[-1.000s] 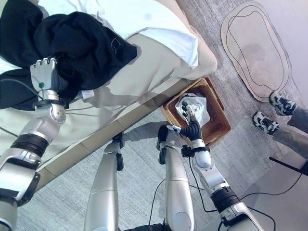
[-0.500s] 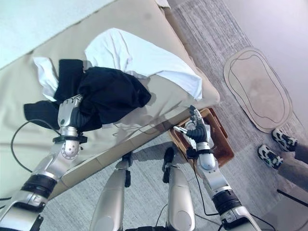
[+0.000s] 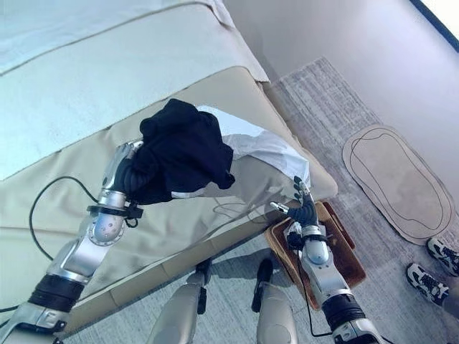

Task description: Pick up clothes into the bucket

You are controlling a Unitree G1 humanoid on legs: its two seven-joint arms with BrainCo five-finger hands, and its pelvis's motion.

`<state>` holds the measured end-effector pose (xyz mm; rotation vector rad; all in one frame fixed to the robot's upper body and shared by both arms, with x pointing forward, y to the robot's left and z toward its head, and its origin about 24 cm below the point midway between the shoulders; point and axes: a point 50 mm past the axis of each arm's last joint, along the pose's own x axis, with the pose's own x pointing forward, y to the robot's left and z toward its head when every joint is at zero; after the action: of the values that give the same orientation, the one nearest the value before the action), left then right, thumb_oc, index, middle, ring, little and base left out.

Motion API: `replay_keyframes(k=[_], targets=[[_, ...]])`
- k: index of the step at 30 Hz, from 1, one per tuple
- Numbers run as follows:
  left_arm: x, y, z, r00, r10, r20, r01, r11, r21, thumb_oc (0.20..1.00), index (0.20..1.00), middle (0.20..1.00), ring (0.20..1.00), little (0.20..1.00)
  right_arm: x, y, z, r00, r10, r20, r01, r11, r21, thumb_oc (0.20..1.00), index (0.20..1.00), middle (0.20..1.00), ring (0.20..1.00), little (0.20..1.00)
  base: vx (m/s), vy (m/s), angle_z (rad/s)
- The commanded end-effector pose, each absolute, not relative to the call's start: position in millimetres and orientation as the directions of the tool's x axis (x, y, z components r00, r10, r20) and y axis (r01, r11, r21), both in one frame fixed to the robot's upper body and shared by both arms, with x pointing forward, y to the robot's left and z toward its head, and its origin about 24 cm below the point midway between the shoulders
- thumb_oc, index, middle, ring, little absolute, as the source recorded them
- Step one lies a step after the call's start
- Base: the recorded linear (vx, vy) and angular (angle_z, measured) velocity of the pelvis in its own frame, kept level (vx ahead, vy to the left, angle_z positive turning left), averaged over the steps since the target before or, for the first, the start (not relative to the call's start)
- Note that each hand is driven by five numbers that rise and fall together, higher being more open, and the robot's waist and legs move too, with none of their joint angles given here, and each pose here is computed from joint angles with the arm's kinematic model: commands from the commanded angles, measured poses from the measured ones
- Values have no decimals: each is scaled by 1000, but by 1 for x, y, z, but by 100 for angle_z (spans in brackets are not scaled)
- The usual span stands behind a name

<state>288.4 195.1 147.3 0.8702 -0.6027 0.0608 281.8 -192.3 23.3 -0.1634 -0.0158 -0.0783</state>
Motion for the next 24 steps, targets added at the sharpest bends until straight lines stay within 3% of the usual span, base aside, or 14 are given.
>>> replay_keyframes(k=[1, 7, 14, 17, 24], targets=[[276, 170, 203, 637, -255, 727, -269, 811, 520, 200, 200, 200, 200, 200, 281, -184, 23, 999, -23, 31, 28, 981, -192, 1000, 1000, 1000, 1000, 1000, 73, -2, -1], [278, 162, 216, 609, -233, 758, -193, 884, 427, 200, 200, 200, 200, 200, 280, -183, 20, 1000, -1, 10, 3, 980, -200, 1000, 1000, 1000, 1000, 1000, 47, 0, 1], [290, 161, 206, 671, -170, 722, -140, 927, 348, 200, 200, 200, 200, 200, 272, -181, 10, 999, 13, -39, -21, 979, -204, 1000, 1000, 1000, 1000, 1000, 27, 2, -1], [300, 175, 187, 736, -96, 670, -229, 896, 380, 200, 200, 200, 200, 200, 269, -181, 8, 999, 14, -43, -23, 980, -199, 1000, 1000, 1000, 1000, 1000, -2, 3, -4], [324, 208, 148, 838, 5, 546, -402, 683, 610, 200, 200, 200, 200, 200, 272, -181, 15, 1000, 14, -8, -15, 979, -202, 1000, 1000, 1000, 1000, 1000, -39, 15, -11]])
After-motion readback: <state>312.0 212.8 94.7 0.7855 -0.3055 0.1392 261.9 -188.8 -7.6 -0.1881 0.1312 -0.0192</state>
